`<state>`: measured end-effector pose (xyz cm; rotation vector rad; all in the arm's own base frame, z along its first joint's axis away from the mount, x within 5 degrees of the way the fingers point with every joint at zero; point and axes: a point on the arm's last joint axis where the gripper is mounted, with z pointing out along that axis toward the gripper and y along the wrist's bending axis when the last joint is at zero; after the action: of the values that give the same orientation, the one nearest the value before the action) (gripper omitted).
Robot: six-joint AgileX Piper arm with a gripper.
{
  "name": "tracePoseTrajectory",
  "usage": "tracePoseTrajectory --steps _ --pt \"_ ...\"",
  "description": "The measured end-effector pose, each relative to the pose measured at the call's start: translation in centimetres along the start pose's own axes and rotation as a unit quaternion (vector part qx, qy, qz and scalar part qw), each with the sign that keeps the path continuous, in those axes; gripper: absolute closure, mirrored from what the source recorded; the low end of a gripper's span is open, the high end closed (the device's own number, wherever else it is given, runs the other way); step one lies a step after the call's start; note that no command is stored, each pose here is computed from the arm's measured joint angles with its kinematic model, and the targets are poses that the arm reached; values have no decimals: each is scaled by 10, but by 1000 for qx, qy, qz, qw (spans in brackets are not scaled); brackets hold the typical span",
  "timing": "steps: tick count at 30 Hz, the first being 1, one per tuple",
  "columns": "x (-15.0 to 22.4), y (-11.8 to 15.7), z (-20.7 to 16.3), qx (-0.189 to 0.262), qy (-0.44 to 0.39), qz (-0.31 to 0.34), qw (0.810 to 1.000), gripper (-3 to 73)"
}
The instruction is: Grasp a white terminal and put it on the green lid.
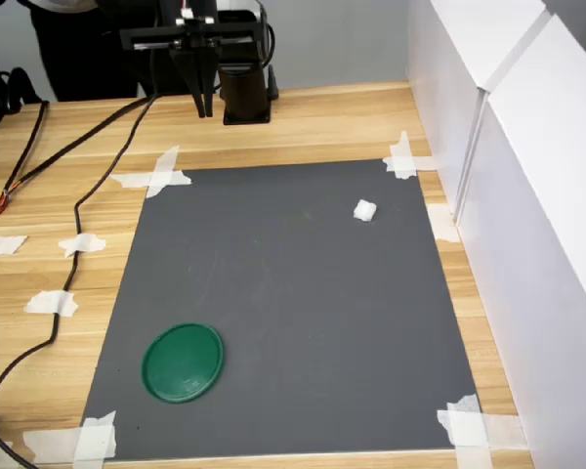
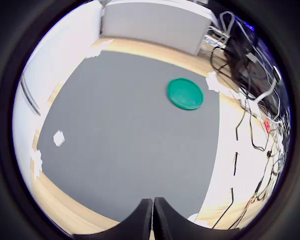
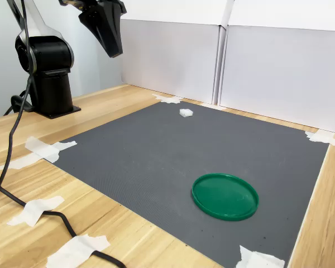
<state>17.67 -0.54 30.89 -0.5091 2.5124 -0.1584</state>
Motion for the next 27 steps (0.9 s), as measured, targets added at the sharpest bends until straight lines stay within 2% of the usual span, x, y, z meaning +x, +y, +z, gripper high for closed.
tracePoseTrajectory --steps 7,12,17,20,24,27 --pt "-23 -11 32 -37 76 -21 996 708" --pt "-41 -14 53 -65 105 -81 989 638" --pt "-73 10 51 -98 101 -157 978 478" --pt "-91 35 51 -122 98 -200 967 333" --pt "-105 70 51 -145 96 -225 959 152" --pt "-108 96 51 -162 93 -258 948 70"
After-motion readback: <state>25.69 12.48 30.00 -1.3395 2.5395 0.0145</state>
